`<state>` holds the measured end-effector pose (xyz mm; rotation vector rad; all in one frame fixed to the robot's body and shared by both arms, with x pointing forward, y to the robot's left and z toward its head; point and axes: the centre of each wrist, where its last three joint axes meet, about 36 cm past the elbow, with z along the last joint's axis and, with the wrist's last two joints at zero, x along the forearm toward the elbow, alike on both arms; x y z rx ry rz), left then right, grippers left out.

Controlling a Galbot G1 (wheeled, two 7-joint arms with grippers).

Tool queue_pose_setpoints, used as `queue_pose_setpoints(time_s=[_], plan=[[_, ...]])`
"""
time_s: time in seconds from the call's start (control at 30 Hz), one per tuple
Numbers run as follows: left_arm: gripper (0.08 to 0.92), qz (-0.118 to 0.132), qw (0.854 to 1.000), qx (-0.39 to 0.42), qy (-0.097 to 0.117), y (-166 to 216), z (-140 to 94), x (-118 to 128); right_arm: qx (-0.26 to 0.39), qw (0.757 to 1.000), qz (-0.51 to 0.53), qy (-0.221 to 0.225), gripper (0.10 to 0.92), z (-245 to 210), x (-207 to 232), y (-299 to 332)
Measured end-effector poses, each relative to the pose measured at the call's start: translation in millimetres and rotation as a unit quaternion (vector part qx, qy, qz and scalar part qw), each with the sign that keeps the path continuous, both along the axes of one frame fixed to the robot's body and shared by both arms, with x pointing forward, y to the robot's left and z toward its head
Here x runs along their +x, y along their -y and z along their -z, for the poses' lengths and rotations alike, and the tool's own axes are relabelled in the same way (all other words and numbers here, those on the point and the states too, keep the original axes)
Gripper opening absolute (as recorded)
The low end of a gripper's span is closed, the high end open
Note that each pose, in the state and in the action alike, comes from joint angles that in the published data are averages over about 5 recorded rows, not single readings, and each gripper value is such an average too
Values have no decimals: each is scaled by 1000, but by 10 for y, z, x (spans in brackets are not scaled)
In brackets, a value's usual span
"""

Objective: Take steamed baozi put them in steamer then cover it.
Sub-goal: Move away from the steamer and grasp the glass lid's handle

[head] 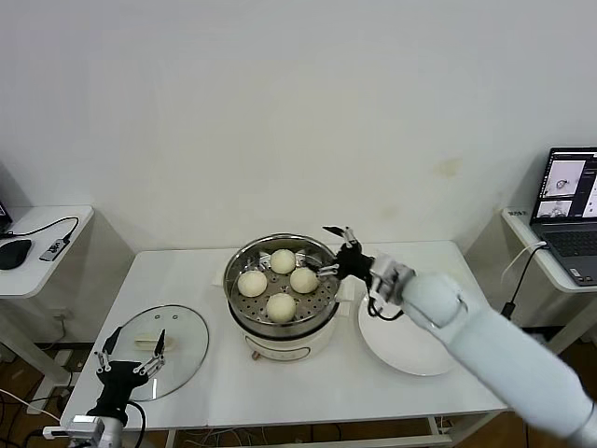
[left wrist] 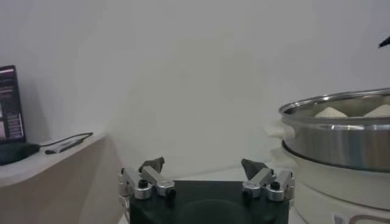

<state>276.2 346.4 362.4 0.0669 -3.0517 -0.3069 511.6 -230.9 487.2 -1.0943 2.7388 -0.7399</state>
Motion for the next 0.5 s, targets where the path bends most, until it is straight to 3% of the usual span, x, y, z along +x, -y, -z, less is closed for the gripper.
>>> queue_pose_setpoints(time_s=[0.13,0.3,0.5], plan=[[823,-14,999,38,-4,22,49,5,56,997,40,28,823,221,-233,172],[823,-19,990,142,-11,-58,73,-50,103,988,112,38,823,482,-599,435],[823,2,951,309,-29,-318,141,-166,136,967,212,29,823,737,-1052,790]])
